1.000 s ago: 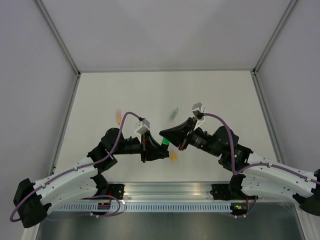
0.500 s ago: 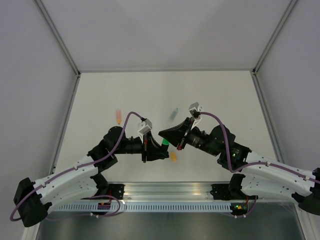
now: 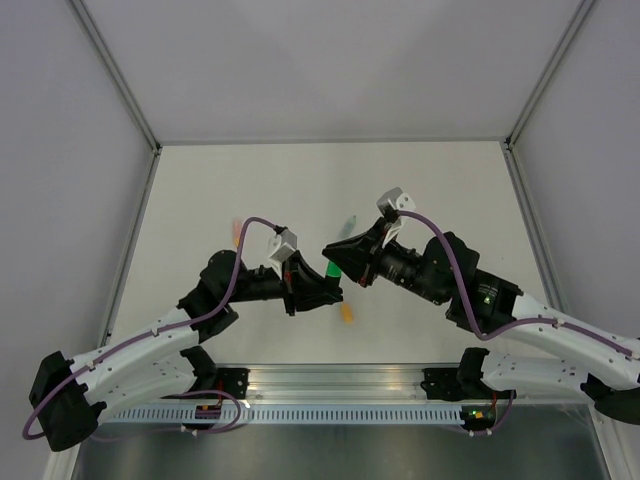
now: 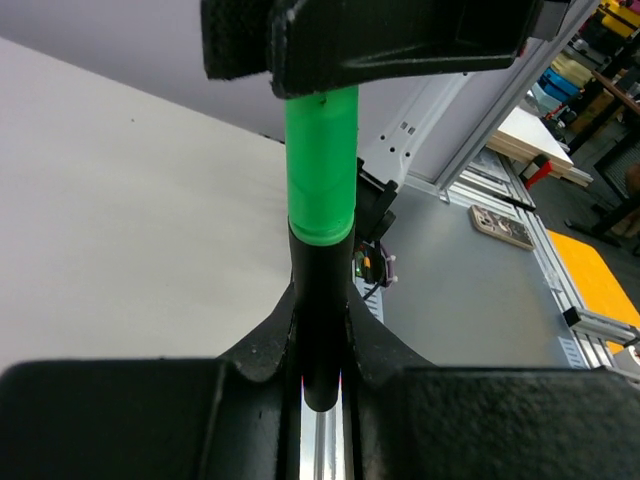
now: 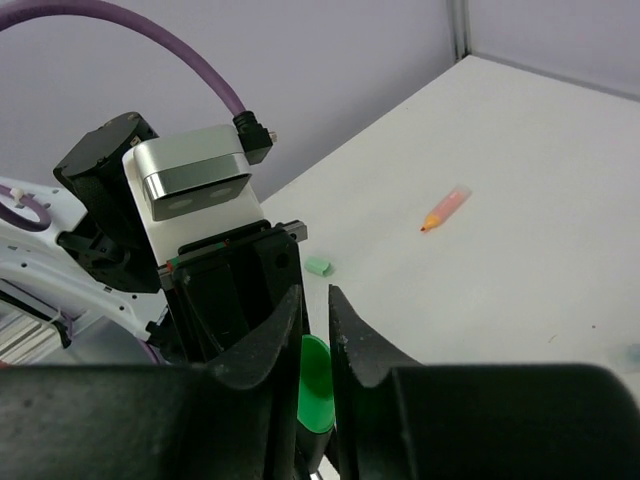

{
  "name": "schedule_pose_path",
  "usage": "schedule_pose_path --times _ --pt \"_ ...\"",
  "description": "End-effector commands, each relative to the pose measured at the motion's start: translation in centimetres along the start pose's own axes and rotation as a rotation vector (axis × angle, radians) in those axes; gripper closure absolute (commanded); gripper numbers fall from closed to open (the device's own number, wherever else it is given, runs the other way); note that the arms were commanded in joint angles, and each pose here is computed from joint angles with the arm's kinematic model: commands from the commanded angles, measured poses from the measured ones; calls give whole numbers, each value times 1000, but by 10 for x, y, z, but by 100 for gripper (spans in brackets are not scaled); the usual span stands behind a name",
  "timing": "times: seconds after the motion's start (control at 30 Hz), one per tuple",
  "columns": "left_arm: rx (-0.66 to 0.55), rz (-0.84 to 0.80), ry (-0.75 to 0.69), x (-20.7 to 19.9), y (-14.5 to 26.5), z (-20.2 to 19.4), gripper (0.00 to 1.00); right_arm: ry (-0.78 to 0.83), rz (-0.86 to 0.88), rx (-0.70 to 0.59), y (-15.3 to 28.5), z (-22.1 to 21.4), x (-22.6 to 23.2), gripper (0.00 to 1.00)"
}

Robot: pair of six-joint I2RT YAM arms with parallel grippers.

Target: Insert the pens into the pen caps

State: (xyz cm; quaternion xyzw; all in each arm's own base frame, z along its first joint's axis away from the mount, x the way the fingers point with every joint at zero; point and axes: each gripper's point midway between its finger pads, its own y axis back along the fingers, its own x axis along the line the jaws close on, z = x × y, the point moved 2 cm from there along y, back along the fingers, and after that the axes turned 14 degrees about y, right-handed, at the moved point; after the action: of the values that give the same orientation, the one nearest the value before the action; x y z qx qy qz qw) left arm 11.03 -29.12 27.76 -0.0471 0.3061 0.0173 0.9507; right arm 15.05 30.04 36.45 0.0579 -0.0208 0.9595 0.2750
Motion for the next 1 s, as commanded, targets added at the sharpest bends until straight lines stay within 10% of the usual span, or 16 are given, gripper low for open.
schedule_pose_path --times 0.0,0.37,0.97 --pt "-107 -91 -154 -26 -1 36 98 81 -36 -2 3 18 -6 77" --pt "-68 -151 -159 -33 0 28 98 148 93 -26 0 46 15 37" --pt "-81 -228 -156 -49 8 25 98 113 201 -11 0 31 31 47"
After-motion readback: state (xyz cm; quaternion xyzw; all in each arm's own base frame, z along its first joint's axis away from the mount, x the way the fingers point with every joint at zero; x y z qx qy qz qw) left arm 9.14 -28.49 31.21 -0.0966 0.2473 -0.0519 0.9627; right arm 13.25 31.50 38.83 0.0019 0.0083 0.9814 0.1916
